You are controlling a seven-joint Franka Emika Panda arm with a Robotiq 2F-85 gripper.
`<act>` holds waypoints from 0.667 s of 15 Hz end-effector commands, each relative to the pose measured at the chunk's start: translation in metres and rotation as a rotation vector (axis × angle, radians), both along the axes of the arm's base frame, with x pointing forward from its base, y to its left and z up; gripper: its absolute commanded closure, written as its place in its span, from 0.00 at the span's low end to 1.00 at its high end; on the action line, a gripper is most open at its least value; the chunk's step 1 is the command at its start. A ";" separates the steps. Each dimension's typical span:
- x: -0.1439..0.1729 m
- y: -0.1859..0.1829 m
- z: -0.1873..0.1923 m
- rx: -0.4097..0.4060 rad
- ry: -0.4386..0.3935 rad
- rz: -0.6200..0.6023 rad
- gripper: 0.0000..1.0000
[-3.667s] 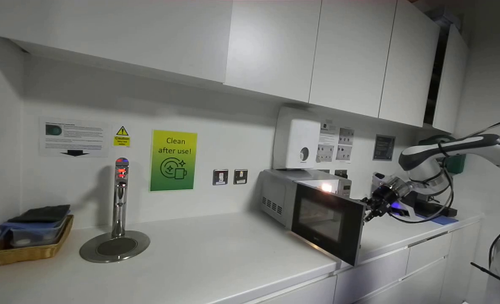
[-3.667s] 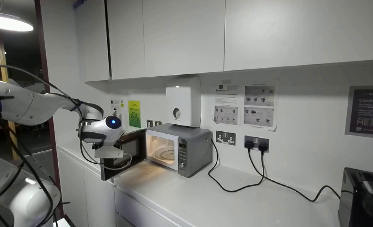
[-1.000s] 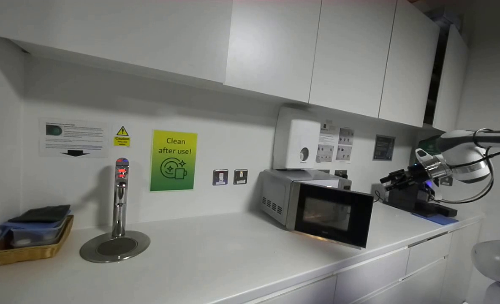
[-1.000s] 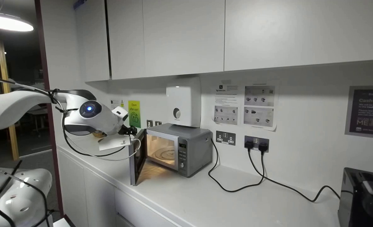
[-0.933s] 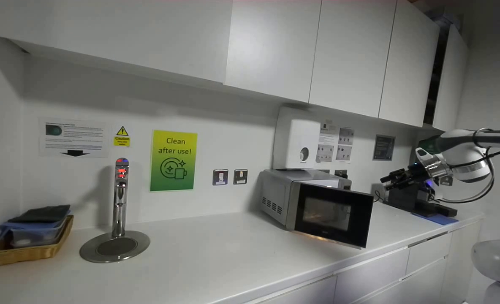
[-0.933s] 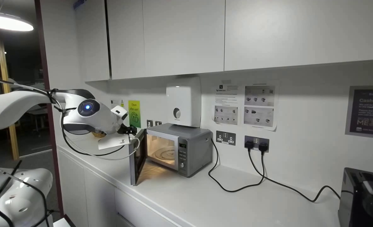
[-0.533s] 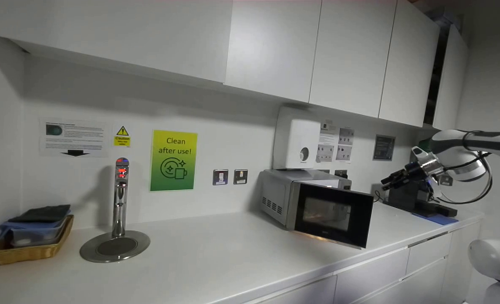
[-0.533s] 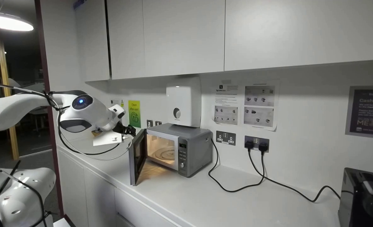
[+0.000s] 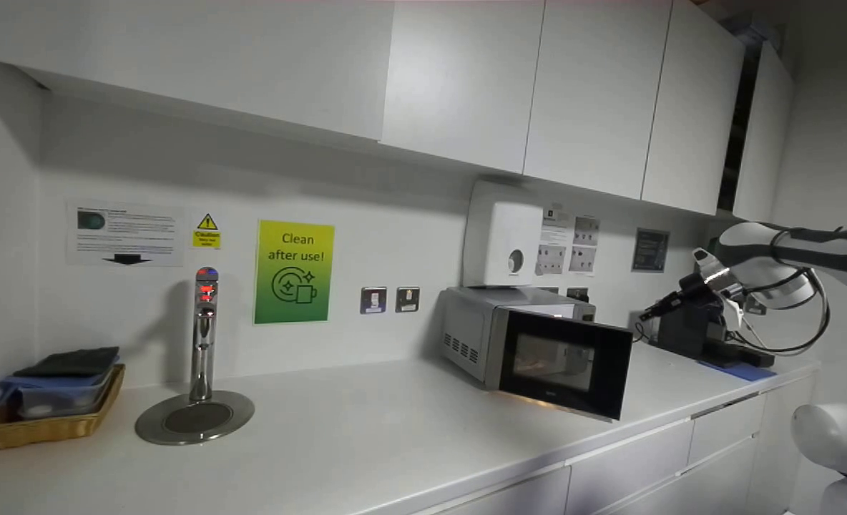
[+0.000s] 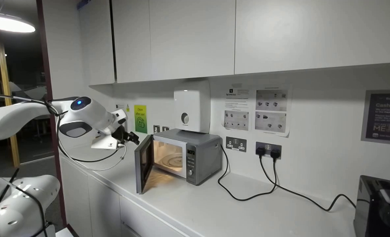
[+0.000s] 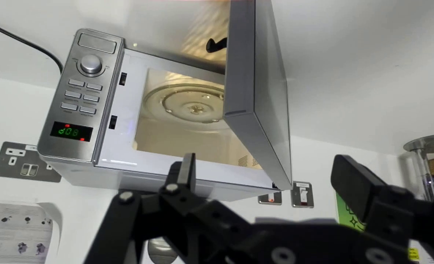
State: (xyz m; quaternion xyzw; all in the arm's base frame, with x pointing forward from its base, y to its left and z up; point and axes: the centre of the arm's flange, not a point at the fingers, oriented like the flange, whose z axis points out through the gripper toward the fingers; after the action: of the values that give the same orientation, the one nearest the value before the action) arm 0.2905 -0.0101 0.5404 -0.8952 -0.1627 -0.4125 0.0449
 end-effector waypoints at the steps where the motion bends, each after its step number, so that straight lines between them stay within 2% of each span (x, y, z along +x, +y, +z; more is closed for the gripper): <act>1: -0.017 0.012 -0.001 0.030 -0.025 -0.054 0.00; 10: -0.014 0.036 -0.007 0.047 -0.040 -0.074 0.00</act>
State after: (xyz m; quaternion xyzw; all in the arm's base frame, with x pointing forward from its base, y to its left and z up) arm 0.2892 0.0175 0.5439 -0.8958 -0.1343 -0.4206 0.0502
